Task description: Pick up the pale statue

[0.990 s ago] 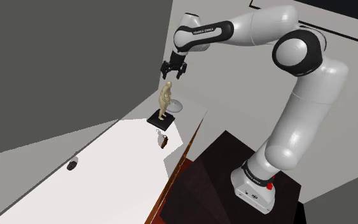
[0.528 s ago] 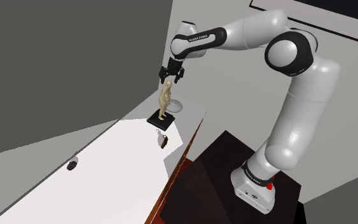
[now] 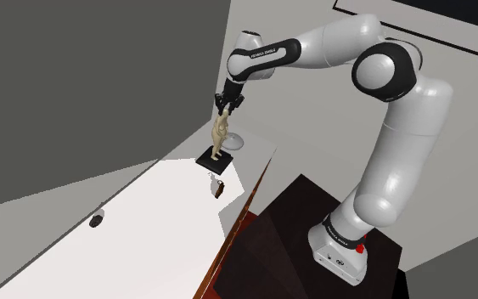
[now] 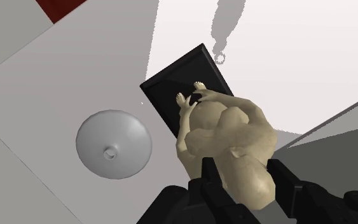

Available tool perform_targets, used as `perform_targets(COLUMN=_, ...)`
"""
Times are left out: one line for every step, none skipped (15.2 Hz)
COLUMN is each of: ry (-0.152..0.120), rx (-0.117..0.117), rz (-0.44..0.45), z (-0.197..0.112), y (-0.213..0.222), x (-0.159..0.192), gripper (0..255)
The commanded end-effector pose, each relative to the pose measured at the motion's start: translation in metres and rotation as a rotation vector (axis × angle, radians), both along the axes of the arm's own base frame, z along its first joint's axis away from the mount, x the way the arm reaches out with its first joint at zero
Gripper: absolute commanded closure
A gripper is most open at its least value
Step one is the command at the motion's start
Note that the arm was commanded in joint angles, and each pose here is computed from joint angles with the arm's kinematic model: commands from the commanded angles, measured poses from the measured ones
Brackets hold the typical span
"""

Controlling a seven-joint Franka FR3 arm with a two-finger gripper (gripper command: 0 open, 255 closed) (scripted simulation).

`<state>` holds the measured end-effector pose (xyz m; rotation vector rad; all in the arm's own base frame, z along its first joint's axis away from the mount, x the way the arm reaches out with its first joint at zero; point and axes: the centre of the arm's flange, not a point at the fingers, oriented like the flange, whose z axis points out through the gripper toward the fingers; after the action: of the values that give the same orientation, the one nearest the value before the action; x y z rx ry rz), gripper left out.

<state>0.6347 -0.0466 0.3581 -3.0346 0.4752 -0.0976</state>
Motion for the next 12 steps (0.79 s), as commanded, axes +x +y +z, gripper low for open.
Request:
perform_targets(ry=0.001, rx=0.000, rz=0.000, z=0.000, y=0.000, x=0.000, gripper=255)
perform_targets(ry=0.001, rx=0.000, rz=0.000, z=0.000, y=0.000, x=0.000, gripper=255)
perform_targets(ry=0.001, rx=0.000, rz=0.000, z=0.000, y=0.000, x=0.000, gripper=255)
perform_targets(ry=0.001, rx=0.000, rz=0.000, z=0.000, y=-0.001, x=0.000, gripper=255)
perform_targets(ry=0.001, rx=0.000, rz=0.000, z=0.005, y=-0.001, x=0.000, gripper=255)
perform_targets(ry=0.001, rx=0.000, rz=0.000, z=0.011, y=-0.001, x=-0.001, gripper=255)
perform_targets(ry=0.001, rx=0.000, rz=0.000, z=0.016, y=-0.001, x=0.000, gripper=255)
perform_targets(ry=0.001, rx=0.000, rz=0.000, z=0.021, y=-0.001, x=0.000, gripper=255)
perform_targets(ry=0.001, rx=0.000, rz=0.000, z=0.026, y=-0.001, x=0.000, gripper=255)
perform_targets(ry=0.001, rx=0.000, rz=0.000, z=0.032, y=-0.001, x=0.000, gripper=255)
perform_targets(ry=0.001, rx=0.000, rz=0.000, z=0.037, y=-0.001, x=0.000, gripper=255)
perform_targets(ry=0.001, rx=0.000, rz=0.000, z=0.042, y=-0.001, x=0.000, gripper=255)
